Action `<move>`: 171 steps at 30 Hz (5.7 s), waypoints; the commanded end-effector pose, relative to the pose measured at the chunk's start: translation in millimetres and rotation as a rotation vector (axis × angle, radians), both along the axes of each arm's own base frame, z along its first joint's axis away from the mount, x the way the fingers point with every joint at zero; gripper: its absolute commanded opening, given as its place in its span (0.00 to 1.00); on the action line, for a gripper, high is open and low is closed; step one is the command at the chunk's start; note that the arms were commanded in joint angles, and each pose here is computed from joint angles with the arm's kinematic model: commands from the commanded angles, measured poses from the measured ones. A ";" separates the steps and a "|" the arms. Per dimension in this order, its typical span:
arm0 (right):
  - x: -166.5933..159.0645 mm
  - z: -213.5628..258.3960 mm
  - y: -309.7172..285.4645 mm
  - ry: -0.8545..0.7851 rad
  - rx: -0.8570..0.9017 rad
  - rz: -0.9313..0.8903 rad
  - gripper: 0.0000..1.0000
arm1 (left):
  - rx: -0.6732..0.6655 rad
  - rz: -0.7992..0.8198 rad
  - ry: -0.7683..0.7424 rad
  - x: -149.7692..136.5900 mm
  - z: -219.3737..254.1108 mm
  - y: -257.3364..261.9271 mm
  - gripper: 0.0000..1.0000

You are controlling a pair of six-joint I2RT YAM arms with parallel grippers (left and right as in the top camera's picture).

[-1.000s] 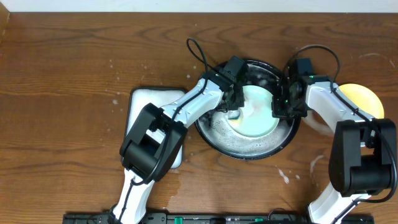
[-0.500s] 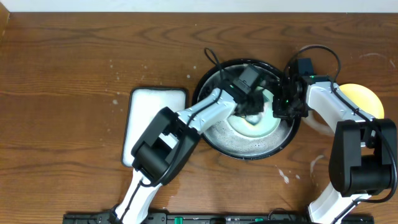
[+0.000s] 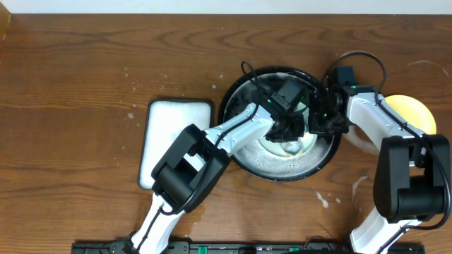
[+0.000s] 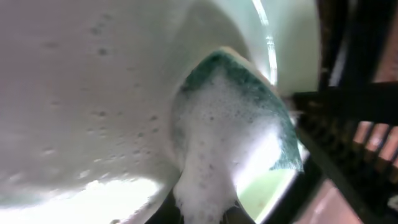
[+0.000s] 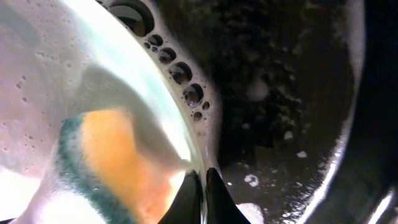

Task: Clean dirty plates on tray and stack at the side
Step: 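Scrub the red stain on the pale green plate with the sponge, then return the sponge with left gripper to the foam tray, then tilt the pale green plate up with right gripper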

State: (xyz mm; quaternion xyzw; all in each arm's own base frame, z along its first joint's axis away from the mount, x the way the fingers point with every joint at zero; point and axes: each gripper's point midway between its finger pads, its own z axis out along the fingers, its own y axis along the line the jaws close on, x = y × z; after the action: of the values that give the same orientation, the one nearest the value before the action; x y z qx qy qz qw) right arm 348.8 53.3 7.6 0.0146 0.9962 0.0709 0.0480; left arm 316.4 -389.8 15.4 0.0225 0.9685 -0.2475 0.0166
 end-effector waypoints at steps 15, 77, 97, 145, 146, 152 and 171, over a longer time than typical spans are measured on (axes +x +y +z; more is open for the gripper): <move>-1.1 3.1 -1.3 -0.009 -0.018 0.010 0.01 | 0.727 0.119 -0.271 62.0 -51.5 167.2 0.08; -0.3 3.2 -1.3 -0.016 -0.020 0.031 0.01 | 0.750 0.149 -0.289 65.3 -6.2 178.0 0.08; 3.0 3.6 -0.9 -0.033 -0.022 0.058 0.01 | 0.706 0.228 -0.328 16.2 157.8 249.0 0.08; 22.8 -11.4 17.8 -0.086 0.075 0.110 0.01 | 0.624 0.372 0.056 -11.6 67.0 347.3 0.81; 23.4 -12.0 16.8 -0.086 0.070 0.105 0.01 | 0.624 0.372 0.056 -11.6 67.0 347.3 0.81; 30.9 12.8 9.1 -0.149 0.026 0.059 0.01 | 0.624 0.372 0.056 -11.6 67.0 347.3 0.81; 23.3 154.0 12.0 -0.546 -0.551 0.151 0.01 | 0.624 0.372 0.056 -11.6 67.0 347.3 0.81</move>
State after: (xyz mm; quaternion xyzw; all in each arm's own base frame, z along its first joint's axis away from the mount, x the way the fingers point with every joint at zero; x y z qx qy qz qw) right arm 370.4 79.3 138.4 -0.1005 0.9486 -0.1157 0.2768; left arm 304.7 -43.9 79.7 -0.1573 0.9851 0.0651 0.0244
